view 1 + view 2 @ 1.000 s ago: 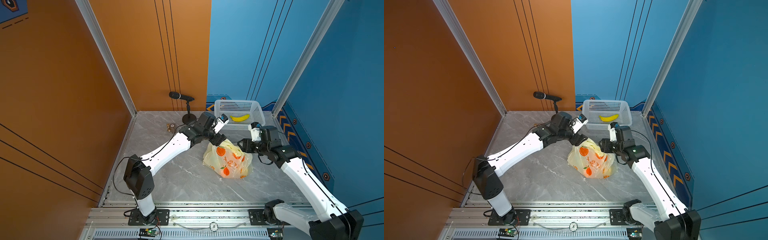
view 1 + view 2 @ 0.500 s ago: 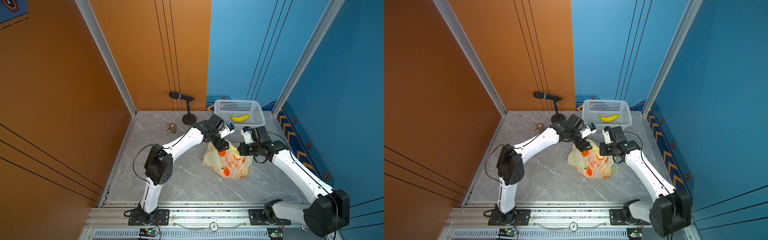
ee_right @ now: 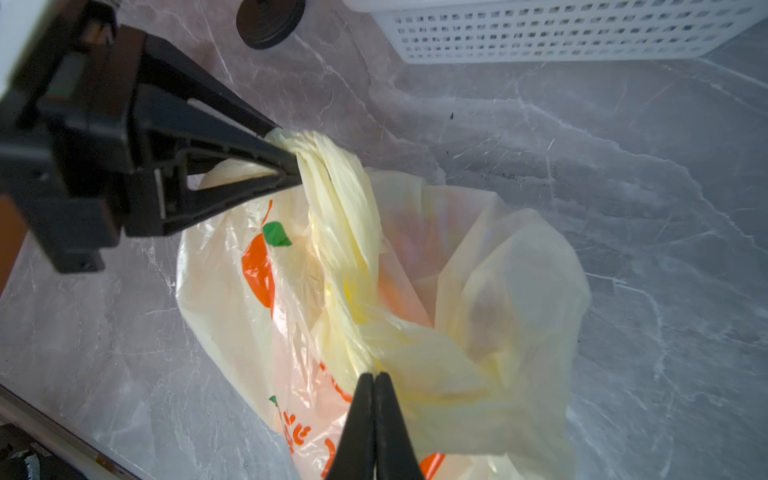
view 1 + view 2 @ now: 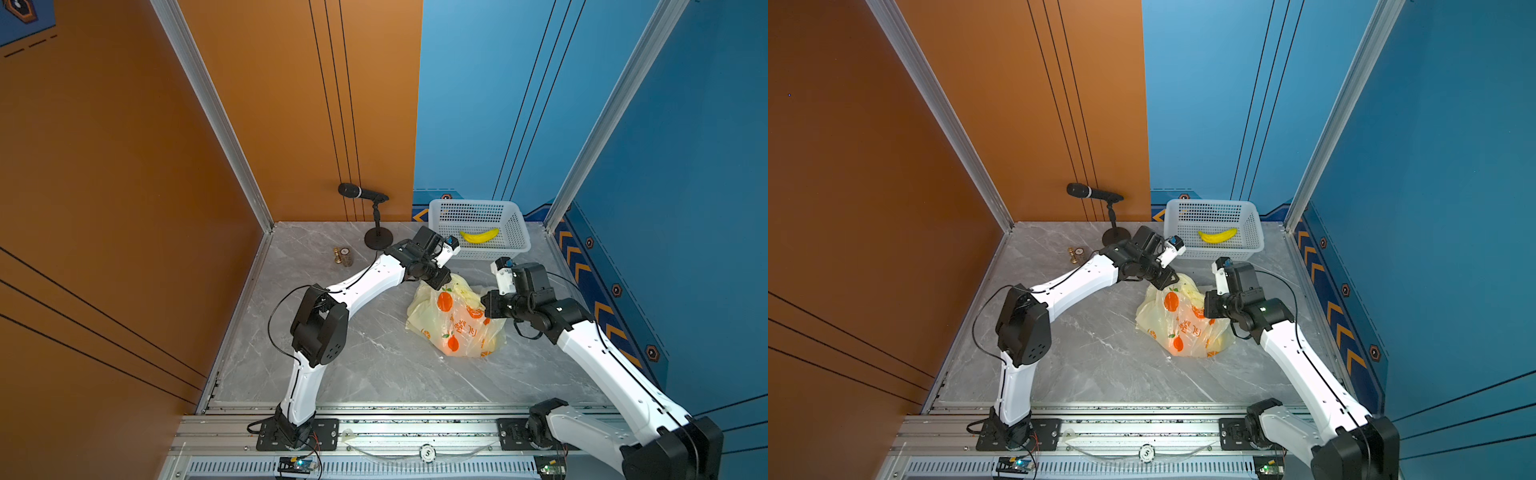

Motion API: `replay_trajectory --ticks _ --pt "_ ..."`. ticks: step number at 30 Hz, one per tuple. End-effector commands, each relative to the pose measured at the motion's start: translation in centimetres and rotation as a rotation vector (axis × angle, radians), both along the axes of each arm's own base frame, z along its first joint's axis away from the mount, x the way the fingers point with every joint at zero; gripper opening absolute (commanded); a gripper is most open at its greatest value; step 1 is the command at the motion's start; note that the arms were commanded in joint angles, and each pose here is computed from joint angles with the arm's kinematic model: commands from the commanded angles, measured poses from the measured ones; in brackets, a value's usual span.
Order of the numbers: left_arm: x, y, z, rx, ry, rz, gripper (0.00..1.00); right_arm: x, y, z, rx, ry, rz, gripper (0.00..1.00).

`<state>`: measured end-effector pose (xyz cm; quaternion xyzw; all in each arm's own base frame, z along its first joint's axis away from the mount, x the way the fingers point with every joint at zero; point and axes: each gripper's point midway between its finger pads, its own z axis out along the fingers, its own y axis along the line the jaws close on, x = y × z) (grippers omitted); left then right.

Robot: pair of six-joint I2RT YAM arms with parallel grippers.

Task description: Untie the knot of the plastic bag and take out the fruit

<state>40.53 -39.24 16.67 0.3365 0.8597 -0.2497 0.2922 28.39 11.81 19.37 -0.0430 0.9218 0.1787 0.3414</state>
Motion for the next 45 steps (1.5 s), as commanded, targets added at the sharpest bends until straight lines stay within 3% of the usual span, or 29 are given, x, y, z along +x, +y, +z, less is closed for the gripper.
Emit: replay_trajectory --ticks 1,5,9,15,19,25,28,34,40,45 --pt "5.1 2.9 3.7 -0.138 -0.031 0.269 0.2 -0.5 -0.7 0.7 0.017 -0.043 -0.037 0.0" --pt "7.6 2.8 5.2 -0.272 0.041 0.327 0.19 -2.1 -0.1 2.0 0.075 -0.091 0.008 0.0" --pt "8.7 0.9 6.9 -0.326 0.053 0.305 0.21 -3.9 0.5 2.7 0.148 -0.129 0.038 0.0" --pt "9.3 -1.5 8.7 -0.379 0.037 0.277 0.26 -7.2 4.9 0.5 0.222 -0.002 0.238 0.0" --pt "9.6 -2.2 9.4 -0.386 0.023 0.27 0.27 -9.0 7.9 -1.3 0.162 0.033 0.367 0.0" --pt "7.9 0.1 9.8 -0.327 0.002 0.342 0.3 -5.9 4.9 -0.1 0.01 -0.052 0.19 0.13" --pt "5.8 1.7 10.9 -0.297 -0.048 0.39 0.32 -4.4 3.7 1.3 0.011 -0.078 0.133 0.19" --pt "0.9 4.7 11.2 -0.265 -0.079 0.526 0.35 0.0 0.7 5.1 0.167 -0.111 -0.039 0.24" --pt "-3.0 2.3 10.6 -0.369 -0.048 0.513 0.37 5.1 -3.4 6.6 0.309 -0.152 -0.221 0.27" --pt "-2.8 0.4 8.7 -0.347 -0.06 0.518 0.48 9.4 -1.9 5.1 0.347 -0.075 -0.136 0.29"
